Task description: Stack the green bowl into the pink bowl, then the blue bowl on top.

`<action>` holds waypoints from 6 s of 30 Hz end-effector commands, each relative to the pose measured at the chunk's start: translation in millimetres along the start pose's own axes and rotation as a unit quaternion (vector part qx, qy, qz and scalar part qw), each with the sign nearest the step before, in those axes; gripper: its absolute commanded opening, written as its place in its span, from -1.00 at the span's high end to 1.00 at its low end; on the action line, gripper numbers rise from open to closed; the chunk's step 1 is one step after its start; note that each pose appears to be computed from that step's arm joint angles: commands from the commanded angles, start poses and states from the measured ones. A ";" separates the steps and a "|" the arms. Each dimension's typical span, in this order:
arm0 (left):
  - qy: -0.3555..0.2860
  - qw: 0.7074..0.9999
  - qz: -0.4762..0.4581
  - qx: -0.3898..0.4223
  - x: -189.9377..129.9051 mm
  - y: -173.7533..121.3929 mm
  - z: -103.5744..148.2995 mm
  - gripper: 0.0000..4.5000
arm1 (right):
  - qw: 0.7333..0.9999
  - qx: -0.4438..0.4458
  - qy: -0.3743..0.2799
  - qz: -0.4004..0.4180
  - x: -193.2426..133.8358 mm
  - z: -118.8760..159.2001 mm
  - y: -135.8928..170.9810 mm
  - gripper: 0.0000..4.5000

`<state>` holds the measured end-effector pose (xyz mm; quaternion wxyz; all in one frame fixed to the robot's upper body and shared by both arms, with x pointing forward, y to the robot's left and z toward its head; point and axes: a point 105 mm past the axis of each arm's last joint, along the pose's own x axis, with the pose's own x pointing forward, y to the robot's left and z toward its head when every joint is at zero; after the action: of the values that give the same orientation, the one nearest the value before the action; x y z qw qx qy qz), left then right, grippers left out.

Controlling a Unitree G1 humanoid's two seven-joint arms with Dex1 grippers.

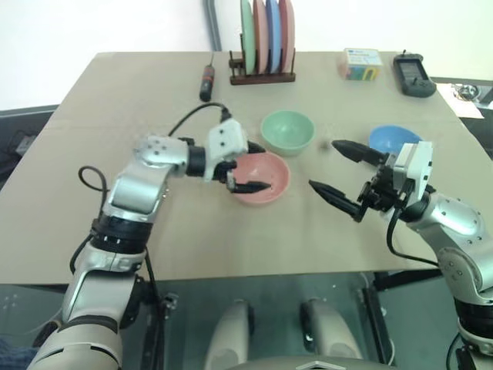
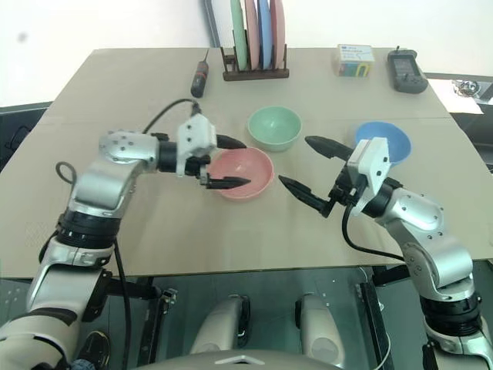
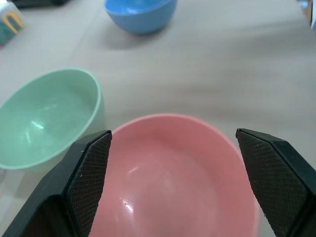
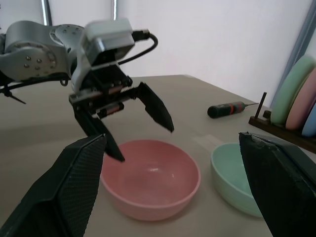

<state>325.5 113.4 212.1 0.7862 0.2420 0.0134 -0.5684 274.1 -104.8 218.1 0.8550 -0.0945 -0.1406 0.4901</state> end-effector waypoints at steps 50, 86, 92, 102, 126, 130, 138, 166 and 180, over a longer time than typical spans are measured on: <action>-0.123 0.903 0.363 -0.194 -127.5 -77.9 -25.3 -1.00 | 0.925 -0.257 0.261 0.104 146.3 -62.2 -90.7 0.98; -0.159 0.970 0.148 -0.112 -55.6 -13.3 -6.6 -1.00 | 0.963 -0.134 0.233 0.028 65.0 -16.2 -75.4 -0.73; -0.199 0.974 0.074 -0.082 -15.9 -2.9 20.5 -1.00 | 0.929 -0.095 0.311 -0.179 -16.8 -59.7 -133.1 -0.73; -0.232 0.971 0.023 -0.053 10.9 4.8 44.3 -1.00 | 0.903 -0.073 0.332 -0.262 -50.8 -78.8 -148.1 -0.73; -0.200 0.975 0.063 -0.071 -14.9 -0.8 24.8 -1.00 | 0.954 -0.117 0.252 -0.117 21.3 -42.2 -115.2 0.96; -0.149 0.980 0.091 -0.094 -40.8 -9.3 -2.8 -1.00 | 0.972 -0.136 0.193 0.006 61.9 -9.2 -65.2 0.96; -0.062 0.978 0.161 -0.115 -96.8 -17.5 -37.1 -1.00 | 0.968 -0.151 0.123 0.162 97.8 26.0 3.4 0.96; 0.029 0.955 0.274 -0.107 -122.0 -23.0 -64.7 -1.00 | 0.993 -0.048 0.077 0.082 46.4 8.0 -26.9 -0.76; 0.050 0.939 0.315 -0.128 -145.0 -49.9 -75.7 -1.00 | 0.994 0.026 0.109 0.003 -66.9 -30.1 -45.5 -0.76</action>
<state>251.8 259.9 154.2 0.9459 0.1433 0.0797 -0.2800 292.0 -178.6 181.9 0.8676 -0.1123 -0.0065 0.4844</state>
